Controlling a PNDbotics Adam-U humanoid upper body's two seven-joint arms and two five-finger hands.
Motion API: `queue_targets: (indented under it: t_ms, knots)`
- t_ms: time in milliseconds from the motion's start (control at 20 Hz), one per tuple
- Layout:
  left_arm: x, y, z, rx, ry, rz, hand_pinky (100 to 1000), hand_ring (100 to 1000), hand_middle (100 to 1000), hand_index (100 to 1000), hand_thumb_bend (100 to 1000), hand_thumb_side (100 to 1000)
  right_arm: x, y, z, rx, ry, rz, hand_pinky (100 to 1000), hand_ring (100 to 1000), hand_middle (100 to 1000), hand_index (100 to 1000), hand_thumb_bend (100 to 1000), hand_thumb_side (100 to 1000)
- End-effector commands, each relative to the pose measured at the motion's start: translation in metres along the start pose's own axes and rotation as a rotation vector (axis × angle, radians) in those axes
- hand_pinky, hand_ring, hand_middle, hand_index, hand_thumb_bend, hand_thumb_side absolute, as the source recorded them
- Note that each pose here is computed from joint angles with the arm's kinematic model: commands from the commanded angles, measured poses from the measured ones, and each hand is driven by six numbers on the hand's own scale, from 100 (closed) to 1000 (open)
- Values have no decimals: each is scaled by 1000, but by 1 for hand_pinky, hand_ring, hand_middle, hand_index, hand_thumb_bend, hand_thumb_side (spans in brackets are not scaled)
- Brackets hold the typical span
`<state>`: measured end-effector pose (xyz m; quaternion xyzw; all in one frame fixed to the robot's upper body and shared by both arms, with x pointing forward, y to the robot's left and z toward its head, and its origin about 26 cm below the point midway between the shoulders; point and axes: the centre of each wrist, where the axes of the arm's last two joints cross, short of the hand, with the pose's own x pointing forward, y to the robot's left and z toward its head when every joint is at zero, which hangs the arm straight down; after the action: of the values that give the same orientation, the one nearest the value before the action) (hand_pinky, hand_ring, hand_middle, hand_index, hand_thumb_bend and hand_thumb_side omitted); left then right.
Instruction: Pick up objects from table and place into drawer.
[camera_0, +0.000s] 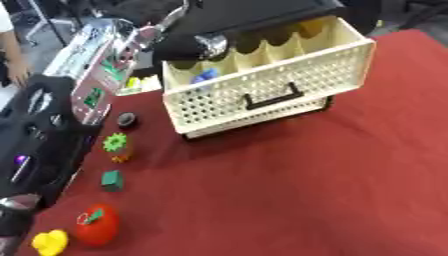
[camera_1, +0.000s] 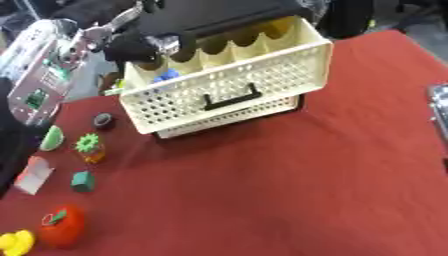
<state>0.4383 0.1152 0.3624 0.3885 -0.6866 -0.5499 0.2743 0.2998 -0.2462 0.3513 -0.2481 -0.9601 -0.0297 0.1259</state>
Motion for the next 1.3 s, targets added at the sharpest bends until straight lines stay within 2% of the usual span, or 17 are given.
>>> queue_targets:
  t_ms: [50,200,250,300,350,450,500,650,850,1050,1300]
  knots:
    - [-9,17,5,32,15,13,652,832,835,989,378,1000,4,-3,-6,-13,-17,-3,515,600,587,725,100,468]
    - [-5,33,13,128,-10,2,636,811,814,981,274,989,3,-3,-5,-12,-13,2,515,600,587,725,100,468]
    - [-3,41,18,178,-20,-8,620,795,799,973,191,974,2,-3,-4,-12,-12,4,515,600,587,725,100,468]
    - [0,51,25,247,-24,-15,610,783,789,966,189,953,2,-4,-4,-12,-11,7,515,600,587,725,100,469]
    - [2,60,32,315,-23,-17,595,769,775,955,148,937,2,-4,-4,-12,-9,9,515,600,587,725,100,469]
    - [7,74,45,435,-15,-8,589,760,764,943,145,929,1,-5,-3,-13,-7,14,515,600,587,725,100,469]
    - [8,81,52,492,-6,-6,560,733,737,911,100,887,0,-6,-3,-14,-6,17,515,600,587,725,100,469]
    - [11,95,70,637,18,26,528,698,702,878,100,877,-1,-7,-2,-17,-4,24,515,601,587,725,100,469]
    - [11,108,105,835,52,127,372,550,555,773,100,771,-3,-10,-1,-20,0,39,517,601,587,726,100,468]
    - [14,108,153,1024,49,265,355,528,552,765,100,739,-5,-13,1,-27,3,51,517,602,588,726,100,470]
    - [-5,87,173,1156,39,485,413,549,566,772,100,797,-7,-16,3,-42,5,51,527,610,596,731,100,476]
